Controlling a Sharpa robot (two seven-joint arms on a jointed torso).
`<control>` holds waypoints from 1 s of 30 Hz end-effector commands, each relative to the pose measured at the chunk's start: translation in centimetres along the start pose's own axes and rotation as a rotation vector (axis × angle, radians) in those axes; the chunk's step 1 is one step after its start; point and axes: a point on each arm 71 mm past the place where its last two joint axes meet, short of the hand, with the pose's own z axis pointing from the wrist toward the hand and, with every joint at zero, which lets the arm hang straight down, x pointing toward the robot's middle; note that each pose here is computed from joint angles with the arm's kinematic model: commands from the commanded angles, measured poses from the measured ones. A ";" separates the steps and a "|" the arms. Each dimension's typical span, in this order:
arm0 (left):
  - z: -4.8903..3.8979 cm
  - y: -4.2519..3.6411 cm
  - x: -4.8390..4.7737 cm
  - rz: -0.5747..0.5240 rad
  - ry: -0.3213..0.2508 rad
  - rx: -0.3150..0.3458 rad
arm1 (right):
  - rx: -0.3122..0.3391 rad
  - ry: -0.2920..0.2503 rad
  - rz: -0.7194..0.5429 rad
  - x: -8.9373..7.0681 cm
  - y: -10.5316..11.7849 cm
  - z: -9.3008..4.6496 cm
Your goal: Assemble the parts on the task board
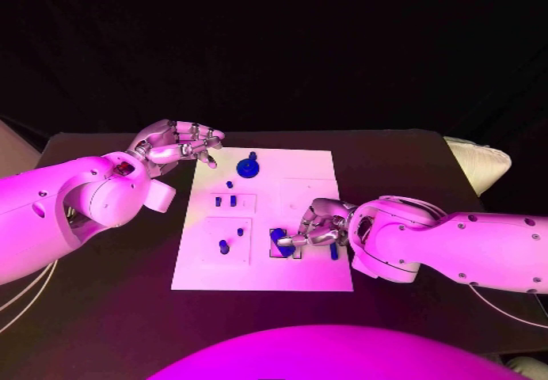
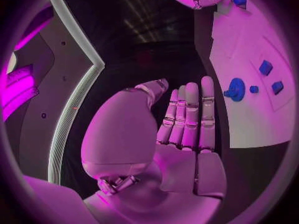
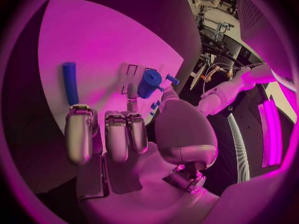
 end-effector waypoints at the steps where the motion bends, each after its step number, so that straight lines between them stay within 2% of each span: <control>1: 0.05 -0.10 0.14 -0.007 0.008 0.006 | -0.030 -0.003 0.010 0.0 0.2 -0.3; 11: 0.08 -0.08 0.13 -0.007 0.008 0.005 | -0.051 0.025 0.038 0.4 0.7 -0.7; 20: 0.13 -0.08 0.19 -0.007 0.010 0.005 | -0.072 0.050 0.038 1.0 1.6 -0.3; 30: 0.11 -0.06 0.12 -0.007 0.007 0.004 | -0.076 0.046 0.016 1.0 1.5 -0.1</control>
